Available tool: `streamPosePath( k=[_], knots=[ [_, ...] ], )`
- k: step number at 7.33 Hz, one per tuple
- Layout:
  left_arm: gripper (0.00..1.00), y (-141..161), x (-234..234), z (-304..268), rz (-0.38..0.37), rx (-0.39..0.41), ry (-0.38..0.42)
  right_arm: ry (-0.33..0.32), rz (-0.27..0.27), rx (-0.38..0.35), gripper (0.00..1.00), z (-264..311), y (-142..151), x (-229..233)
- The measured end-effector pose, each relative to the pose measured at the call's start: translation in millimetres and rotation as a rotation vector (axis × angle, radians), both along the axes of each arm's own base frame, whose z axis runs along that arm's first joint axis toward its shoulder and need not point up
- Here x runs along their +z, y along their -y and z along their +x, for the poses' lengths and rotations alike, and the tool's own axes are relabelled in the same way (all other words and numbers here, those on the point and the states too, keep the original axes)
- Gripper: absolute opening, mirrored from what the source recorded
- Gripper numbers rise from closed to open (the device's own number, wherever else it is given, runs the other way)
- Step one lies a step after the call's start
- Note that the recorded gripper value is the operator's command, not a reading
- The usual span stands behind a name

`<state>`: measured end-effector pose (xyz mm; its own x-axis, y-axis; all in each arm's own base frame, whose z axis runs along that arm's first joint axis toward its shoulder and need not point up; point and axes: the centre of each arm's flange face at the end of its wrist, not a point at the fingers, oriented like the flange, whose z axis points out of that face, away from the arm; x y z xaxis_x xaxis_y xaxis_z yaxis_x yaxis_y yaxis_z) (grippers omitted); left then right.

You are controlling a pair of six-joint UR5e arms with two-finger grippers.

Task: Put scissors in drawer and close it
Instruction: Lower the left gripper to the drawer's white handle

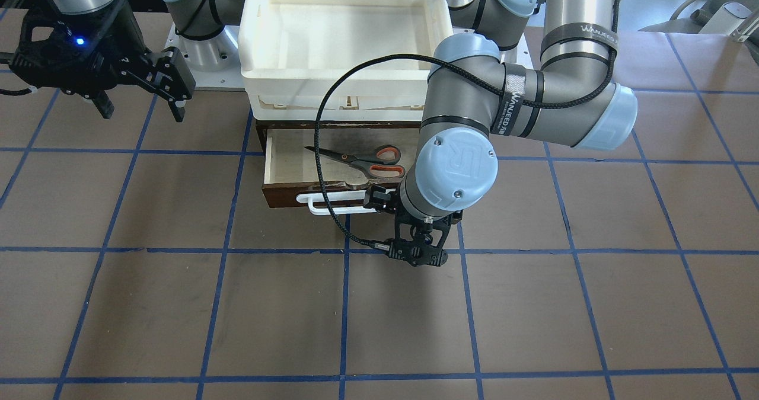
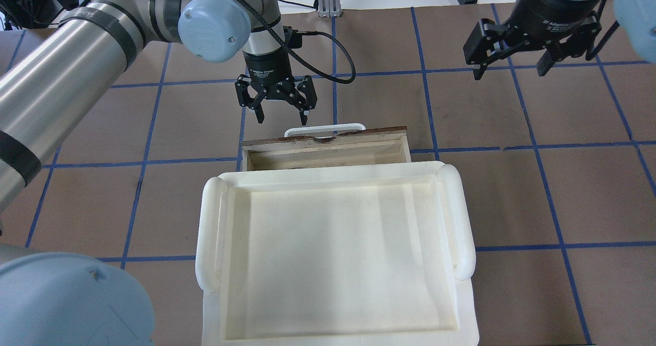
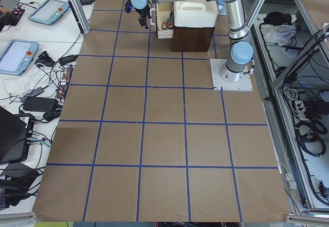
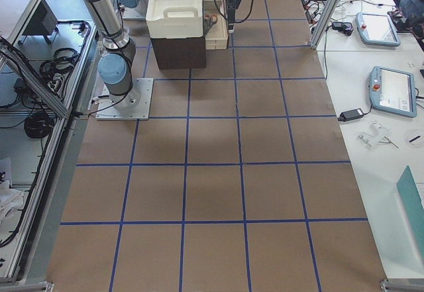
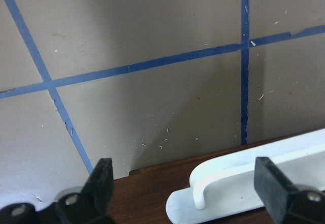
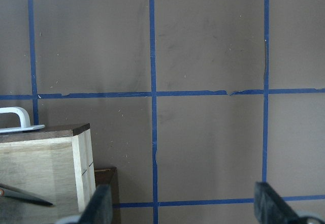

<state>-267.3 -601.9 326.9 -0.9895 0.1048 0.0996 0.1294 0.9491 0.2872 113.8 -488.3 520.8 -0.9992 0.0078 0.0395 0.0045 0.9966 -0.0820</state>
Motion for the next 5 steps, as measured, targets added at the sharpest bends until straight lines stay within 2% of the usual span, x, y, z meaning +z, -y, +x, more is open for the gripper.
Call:
streamPosePath(
  k=[2,5],
  knots=[
    [1.0,8,4,-5,-0.03,0.19,0.001,-0.002,-0.001,-0.002,1.0,0,0,0],
    [1.0,-3,0,-30,-0.036,0.281,0.057,-0.008,-0.001,-0.003,1.0,-1,0,0]
  ],
)
